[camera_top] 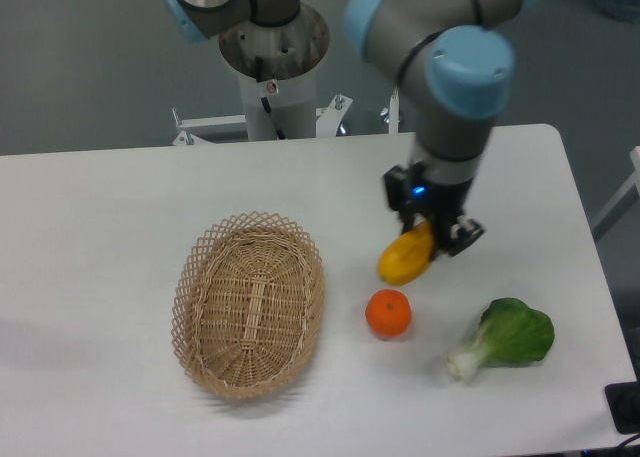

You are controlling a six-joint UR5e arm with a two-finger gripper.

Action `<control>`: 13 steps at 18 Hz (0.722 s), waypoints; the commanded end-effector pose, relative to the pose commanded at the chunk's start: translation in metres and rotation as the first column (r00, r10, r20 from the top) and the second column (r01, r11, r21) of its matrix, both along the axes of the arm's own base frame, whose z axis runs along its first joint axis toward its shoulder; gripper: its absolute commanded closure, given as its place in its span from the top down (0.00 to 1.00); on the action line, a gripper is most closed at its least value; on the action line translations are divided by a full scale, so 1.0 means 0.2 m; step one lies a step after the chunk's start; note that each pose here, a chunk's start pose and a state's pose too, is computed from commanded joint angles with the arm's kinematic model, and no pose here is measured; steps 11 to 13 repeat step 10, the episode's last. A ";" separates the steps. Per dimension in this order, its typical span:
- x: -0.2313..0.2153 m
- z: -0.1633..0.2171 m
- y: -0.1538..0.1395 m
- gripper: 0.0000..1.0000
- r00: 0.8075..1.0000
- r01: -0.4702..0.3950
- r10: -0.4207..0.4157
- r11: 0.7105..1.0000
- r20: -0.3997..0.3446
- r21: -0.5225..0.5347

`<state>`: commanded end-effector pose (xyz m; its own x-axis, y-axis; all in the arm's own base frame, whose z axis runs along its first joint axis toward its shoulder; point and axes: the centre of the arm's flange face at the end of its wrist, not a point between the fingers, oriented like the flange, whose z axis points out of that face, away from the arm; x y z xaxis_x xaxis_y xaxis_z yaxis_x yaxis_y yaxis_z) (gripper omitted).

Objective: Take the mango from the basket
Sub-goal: 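Lift the mango out of the basket and carry it beside the tangerine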

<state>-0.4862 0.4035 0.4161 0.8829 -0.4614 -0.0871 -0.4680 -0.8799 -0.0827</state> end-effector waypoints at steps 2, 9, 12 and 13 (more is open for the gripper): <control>-0.04 -0.01 -0.05 0.36 1.000 0.011 -0.011 1.000 0.000 -0.001; -0.07 -0.02 -0.08 0.36 1.000 0.010 -0.011 1.000 0.006 0.013; -0.07 -0.02 -0.08 0.36 1.000 0.011 -0.011 1.000 0.007 0.014; -0.07 -0.02 -0.08 0.36 1.000 0.011 -0.011 1.000 0.007 0.014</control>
